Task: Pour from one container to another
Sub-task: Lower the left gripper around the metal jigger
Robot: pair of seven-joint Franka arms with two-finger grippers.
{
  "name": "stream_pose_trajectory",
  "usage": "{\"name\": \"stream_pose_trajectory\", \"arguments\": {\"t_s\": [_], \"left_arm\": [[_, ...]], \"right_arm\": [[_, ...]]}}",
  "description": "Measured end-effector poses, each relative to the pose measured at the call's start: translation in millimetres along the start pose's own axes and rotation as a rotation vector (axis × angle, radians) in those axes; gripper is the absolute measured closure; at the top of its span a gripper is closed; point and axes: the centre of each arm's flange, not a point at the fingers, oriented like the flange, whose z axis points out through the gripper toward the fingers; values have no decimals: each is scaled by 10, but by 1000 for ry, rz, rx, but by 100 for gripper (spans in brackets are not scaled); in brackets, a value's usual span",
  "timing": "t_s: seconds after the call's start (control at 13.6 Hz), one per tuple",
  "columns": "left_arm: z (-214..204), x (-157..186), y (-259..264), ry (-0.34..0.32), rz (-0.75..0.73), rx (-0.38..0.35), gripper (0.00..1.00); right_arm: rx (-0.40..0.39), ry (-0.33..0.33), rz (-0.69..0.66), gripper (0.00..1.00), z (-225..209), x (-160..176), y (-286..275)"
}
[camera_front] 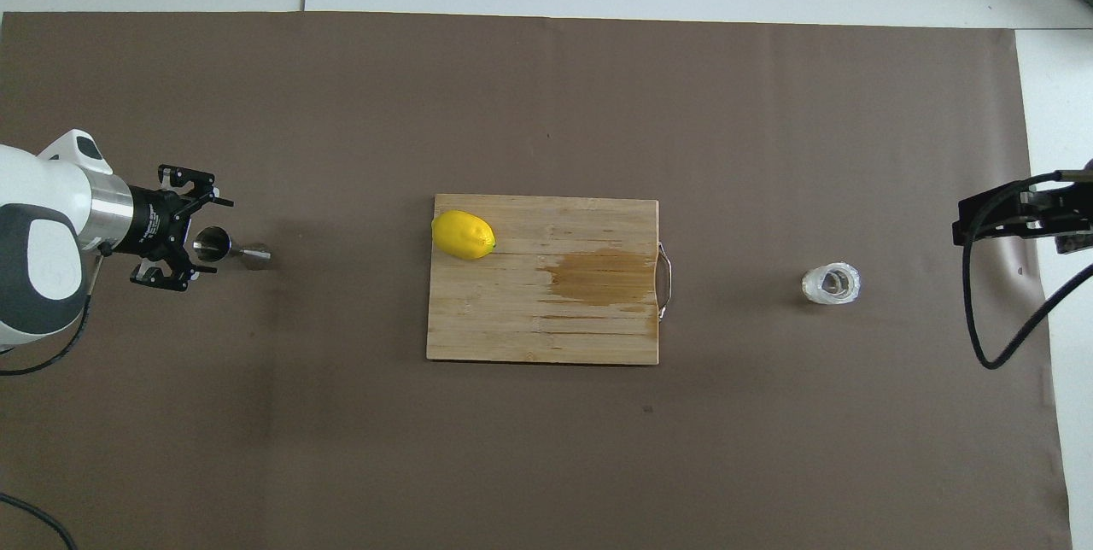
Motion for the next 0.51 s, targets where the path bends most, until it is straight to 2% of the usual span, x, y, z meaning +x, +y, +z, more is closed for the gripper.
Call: {"name": "stream_pose_trajectory", "arguments": {"t_s": [0.07,0.15,0.29,0.37,0.44,0.51], "left_arm": [[1,-6,2,0,1,0,7],[2,-10,3,0,1,0,19],[3,-12,3,0,2,0,22],[3,-12,3,0,2,0,30],[4,-14,3,0,2,0,30],[4,-14,3,0,2,0,37]], "right_arm": [[0,-2,0,0,11,0,0],[0,-3,0,0,15,0,0],[0,-2,1,0,11,-1,4],[0,-1,1,0,9,-2,6],[0,-2,1,0,10,-2,5],[0,-2,1,0,10,-2,6]]}}
